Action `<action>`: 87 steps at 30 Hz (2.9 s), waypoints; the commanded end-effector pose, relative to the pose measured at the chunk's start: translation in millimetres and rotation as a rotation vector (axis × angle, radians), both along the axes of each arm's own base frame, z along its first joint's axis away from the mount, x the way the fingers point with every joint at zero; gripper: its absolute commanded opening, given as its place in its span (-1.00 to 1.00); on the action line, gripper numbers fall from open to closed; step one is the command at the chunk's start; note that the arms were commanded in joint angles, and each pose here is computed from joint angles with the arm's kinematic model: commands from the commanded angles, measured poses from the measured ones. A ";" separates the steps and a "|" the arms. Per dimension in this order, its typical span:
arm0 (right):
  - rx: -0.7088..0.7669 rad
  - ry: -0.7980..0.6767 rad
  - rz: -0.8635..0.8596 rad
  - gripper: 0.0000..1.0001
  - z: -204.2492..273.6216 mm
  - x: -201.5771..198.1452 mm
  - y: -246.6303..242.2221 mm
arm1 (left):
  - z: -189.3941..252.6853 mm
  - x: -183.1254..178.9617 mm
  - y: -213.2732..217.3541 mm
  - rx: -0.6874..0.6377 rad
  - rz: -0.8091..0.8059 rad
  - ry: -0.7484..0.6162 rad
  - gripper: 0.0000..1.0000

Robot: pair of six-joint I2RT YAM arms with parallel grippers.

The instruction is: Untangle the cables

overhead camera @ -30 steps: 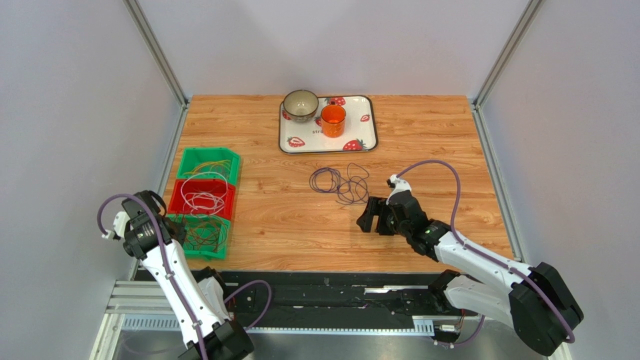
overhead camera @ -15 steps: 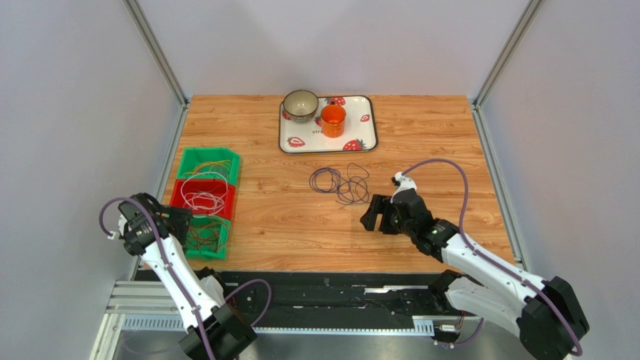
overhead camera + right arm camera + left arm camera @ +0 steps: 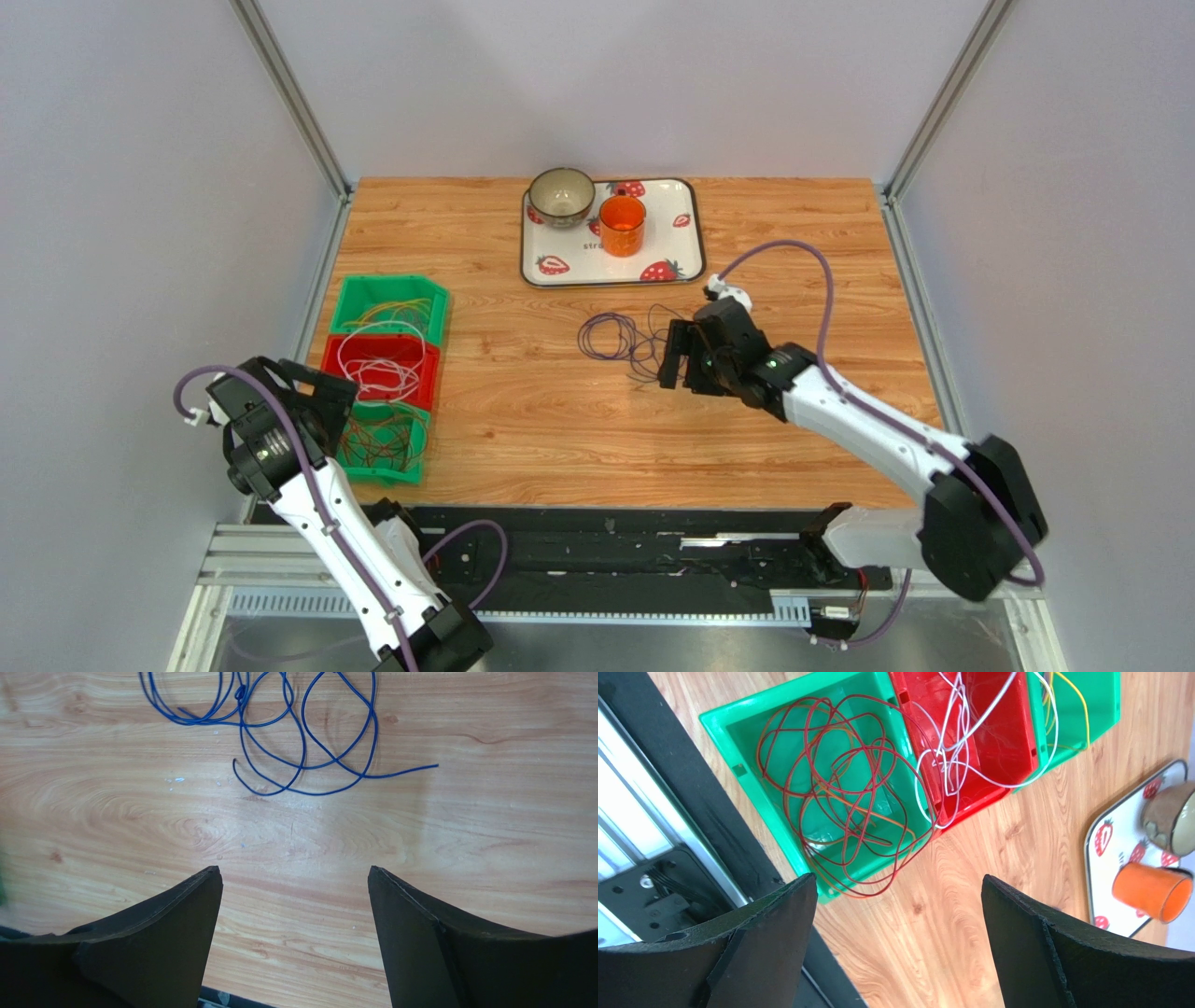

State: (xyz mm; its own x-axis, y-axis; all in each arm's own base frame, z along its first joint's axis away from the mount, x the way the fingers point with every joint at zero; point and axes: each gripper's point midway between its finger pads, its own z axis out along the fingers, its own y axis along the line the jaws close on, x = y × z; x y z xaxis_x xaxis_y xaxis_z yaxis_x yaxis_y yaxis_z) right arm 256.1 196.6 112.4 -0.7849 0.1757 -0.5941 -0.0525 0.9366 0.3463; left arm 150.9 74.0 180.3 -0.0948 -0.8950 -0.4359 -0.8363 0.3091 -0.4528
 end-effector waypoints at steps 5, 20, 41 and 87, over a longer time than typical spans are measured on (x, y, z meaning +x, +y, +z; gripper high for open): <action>-0.113 0.139 -0.051 0.61 -34.4 37.6 20.5 | 19.5 -1.0 -11.2 0.107 -0.187 -0.015 0.91; -0.234 0.181 -0.120 0.63 -62.5 94.0 43.0 | 31.7 -3.3 -34.8 0.153 -0.340 -0.054 0.91; -0.546 0.173 -0.235 0.11 -89.9 148.9 69.4 | 39.9 -8.6 -47.9 0.284 -0.499 -0.075 0.86; 0.206 -0.368 0.403 -1.00 191.3 46.0 300.2 | 71.5 -16.6 -58.2 0.302 -0.514 -0.130 0.86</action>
State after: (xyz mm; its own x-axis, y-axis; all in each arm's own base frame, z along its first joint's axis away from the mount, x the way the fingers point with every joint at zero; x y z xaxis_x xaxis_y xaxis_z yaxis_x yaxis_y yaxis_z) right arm 320.8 459.7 219.9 -0.6578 -0.0428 -0.7520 -0.4147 0.8540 0.3142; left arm 137.0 18.5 216.7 -0.4563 -0.5903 -0.6658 -0.5086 0.7870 -0.3492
